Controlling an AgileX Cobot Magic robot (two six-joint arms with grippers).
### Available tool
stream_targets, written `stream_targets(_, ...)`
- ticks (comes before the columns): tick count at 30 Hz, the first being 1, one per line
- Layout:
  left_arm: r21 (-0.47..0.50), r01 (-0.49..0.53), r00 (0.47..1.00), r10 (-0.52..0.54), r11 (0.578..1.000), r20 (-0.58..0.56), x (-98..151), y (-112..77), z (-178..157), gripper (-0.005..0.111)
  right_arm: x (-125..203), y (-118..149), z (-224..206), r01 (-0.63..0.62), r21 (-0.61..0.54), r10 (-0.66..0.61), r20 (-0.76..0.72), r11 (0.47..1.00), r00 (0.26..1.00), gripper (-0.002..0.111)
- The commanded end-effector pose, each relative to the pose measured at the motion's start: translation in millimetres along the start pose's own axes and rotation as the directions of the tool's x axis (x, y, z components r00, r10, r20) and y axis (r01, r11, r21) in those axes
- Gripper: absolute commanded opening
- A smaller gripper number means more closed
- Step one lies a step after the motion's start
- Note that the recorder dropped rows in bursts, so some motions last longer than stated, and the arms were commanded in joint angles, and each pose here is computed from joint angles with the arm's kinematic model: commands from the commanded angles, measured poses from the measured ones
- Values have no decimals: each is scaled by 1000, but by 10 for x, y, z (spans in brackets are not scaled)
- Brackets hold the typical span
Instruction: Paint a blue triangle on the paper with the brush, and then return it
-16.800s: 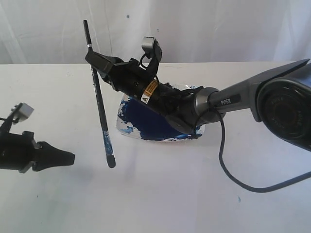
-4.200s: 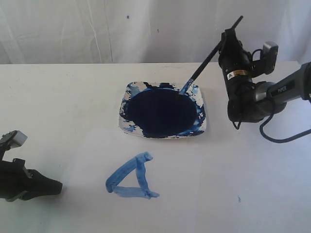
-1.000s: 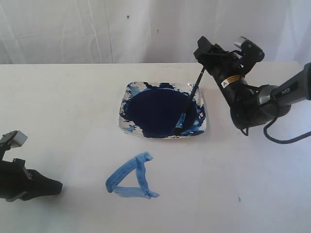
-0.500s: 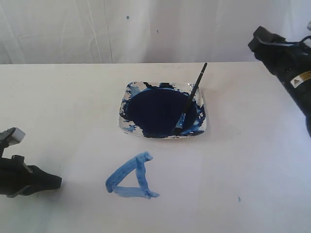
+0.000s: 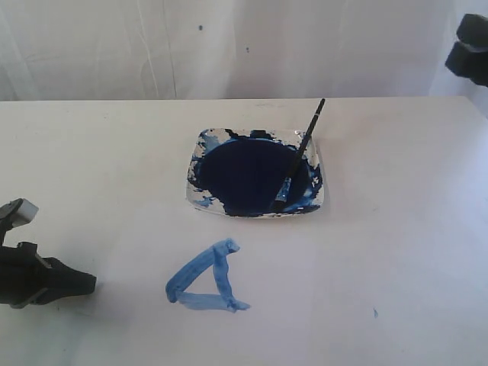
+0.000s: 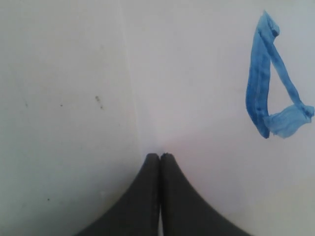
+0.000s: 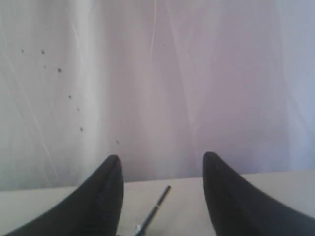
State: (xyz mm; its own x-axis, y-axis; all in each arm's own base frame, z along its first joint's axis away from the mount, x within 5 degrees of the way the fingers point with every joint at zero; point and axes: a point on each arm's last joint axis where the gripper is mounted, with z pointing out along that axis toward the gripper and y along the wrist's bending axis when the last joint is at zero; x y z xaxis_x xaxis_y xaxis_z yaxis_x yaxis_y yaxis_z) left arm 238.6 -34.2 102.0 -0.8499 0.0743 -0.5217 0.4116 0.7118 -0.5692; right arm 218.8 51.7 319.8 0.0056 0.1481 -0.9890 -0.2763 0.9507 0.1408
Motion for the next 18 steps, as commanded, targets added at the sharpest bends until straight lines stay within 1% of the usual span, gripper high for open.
stream_targets(1, -14, -5, 1000, 5, 1000, -9, 18, -5, 4, 0, -53, -24, -271, 197, 42, -191, -120, 980, 974, 47)
stream_targets(4, -14, -5, 1000, 5, 1000, -9, 18, -5, 4, 0, -52, -32, -358, 200, 55, -188, -172, 978, 967, 47)
stream_targets(9, 11, -5, 1000, 5, 1000, -1, 11, -29, 4, 0, -26, -31, -388, 211, 53, -196, -201, 976, 960, 47)
stream_targets(13, 20, 3, 1000, -3, 1000, -3, 12, -37, 4, 0, -1, -27, -392, 203, 49, -191, -179, 978, 965, 47)
stream_targets(16, 76, 13, 1000, -12, 997, -11, 19, -88, 2, 0, -6, -24, -391, 154, 55, -143, -164, 987, 976, 47)
stream_targets(18, 133, 22, 1000, -24, 991, 12, -5, -142, -6, 0, -16, -22, -392, 136, 57, -126, -153, 989, 980, 47)
